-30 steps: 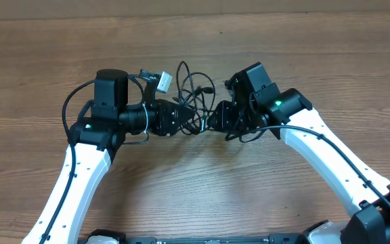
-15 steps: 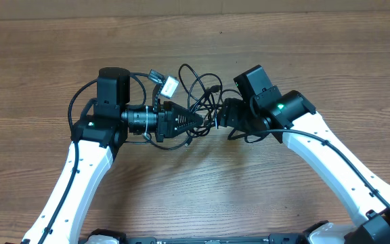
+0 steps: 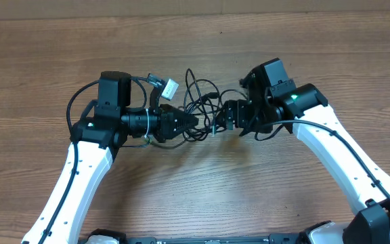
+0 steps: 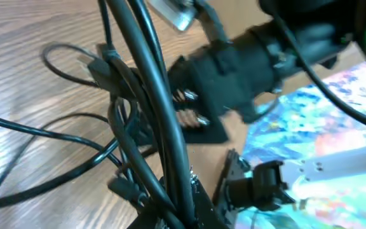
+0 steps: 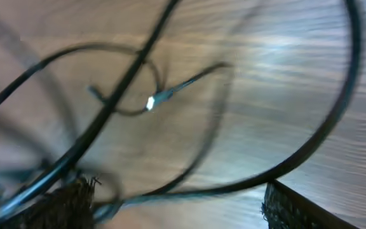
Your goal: Untangle cables
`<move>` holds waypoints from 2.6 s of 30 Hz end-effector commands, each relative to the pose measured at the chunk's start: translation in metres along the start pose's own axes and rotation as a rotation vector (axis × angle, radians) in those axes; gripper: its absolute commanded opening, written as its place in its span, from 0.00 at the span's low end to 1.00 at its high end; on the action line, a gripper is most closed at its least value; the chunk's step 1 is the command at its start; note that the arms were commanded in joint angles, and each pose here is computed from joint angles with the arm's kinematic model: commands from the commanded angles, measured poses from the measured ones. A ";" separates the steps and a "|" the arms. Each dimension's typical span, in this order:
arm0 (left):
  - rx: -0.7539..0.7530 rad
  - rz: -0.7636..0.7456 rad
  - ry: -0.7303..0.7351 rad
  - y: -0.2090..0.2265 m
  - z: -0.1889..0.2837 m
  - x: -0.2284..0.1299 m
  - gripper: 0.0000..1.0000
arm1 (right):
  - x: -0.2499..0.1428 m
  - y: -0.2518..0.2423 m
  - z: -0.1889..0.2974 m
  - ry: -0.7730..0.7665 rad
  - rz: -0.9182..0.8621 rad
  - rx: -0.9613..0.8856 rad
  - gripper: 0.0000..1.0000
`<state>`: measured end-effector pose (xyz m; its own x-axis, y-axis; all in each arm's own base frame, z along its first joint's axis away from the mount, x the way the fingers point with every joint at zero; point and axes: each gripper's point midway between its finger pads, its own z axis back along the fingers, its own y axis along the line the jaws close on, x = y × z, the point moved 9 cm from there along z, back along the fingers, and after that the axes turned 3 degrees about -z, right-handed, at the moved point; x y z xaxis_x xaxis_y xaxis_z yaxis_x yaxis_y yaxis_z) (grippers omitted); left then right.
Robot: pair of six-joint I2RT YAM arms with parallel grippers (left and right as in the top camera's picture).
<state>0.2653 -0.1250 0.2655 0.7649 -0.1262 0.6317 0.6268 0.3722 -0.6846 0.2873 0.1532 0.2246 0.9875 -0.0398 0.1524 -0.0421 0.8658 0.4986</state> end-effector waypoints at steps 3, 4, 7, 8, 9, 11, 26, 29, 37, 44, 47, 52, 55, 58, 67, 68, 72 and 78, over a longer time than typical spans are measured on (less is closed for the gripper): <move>0.101 -0.057 -0.037 -0.003 0.007 0.009 0.05 | -0.009 0.018 0.000 0.096 0.114 0.210 0.59; 0.096 -0.054 -0.041 -0.003 0.007 0.010 0.05 | -0.010 0.019 0.000 0.100 0.121 0.222 0.54; 0.014 -0.073 -0.049 -0.011 0.006 0.013 0.04 | -0.009 0.022 -0.001 0.089 0.139 0.224 0.53; -0.022 -0.084 -0.051 -0.014 0.007 0.014 0.04 | -0.008 0.023 -0.001 0.083 0.143 0.227 0.54; -0.089 -0.101 -0.052 -0.019 0.007 0.015 0.04 | -0.006 0.024 -0.001 0.066 0.162 0.231 0.58; -0.149 -0.111 -0.049 -0.024 0.008 0.015 0.04 | -0.001 0.023 -0.002 0.021 0.196 0.205 0.60; 0.311 0.204 -0.146 0.014 0.011 0.020 0.05 | -0.019 0.034 -0.004 0.135 0.184 0.267 0.04; 0.452 0.373 -0.223 0.026 0.016 0.021 0.06 | -0.028 0.042 -0.007 0.170 0.205 0.288 0.04; 0.458 0.470 -0.194 0.019 0.000 0.014 0.04 | -0.032 0.067 -0.014 0.136 0.310 0.333 0.31; 0.353 0.121 0.026 -0.016 -0.042 -0.006 0.04 | -0.011 0.067 -0.017 -0.019 0.235 0.237 0.46; 0.341 0.097 0.044 -0.021 -0.047 -0.008 0.04 | -0.005 0.054 -0.018 -0.086 0.098 0.090 0.46; 0.422 0.103 0.023 -0.014 -0.043 -0.007 0.04 | -0.006 0.037 -0.019 -0.124 0.020 -0.076 0.46; 0.304 0.083 0.034 -0.023 -0.046 -0.005 0.04 | -0.003 0.028 -0.018 -0.171 0.010 -0.171 0.48; 0.152 -0.068 0.072 -0.035 -0.049 -0.005 0.04 | 0.000 0.021 -0.016 -0.227 -0.050 -0.252 0.49; 0.160 -0.112 0.104 -0.034 -0.049 -0.010 0.04 | 0.002 -0.002 -0.006 -0.364 -0.227 -0.473 0.56; 0.178 -0.112 0.102 -0.032 -0.048 -0.010 0.04 | 0.001 -0.006 -0.004 -0.383 -0.261 -0.502 0.58; 0.332 -0.073 0.114 -0.020 -0.044 -0.014 0.17 | 0.001 -0.007 -0.005 -0.328 -0.323 -0.435 0.67; 0.373 -0.051 0.120 -0.016 -0.043 -0.016 0.04 | 0.000 0.016 -0.014 -0.190 -0.117 -0.212 0.77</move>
<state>0.2480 -0.1696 0.2404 0.7822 -0.2602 0.5661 0.5759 0.6487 -0.4975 0.2908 0.1616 0.2162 0.8955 -0.3277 0.3012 0.2534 0.9317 0.2604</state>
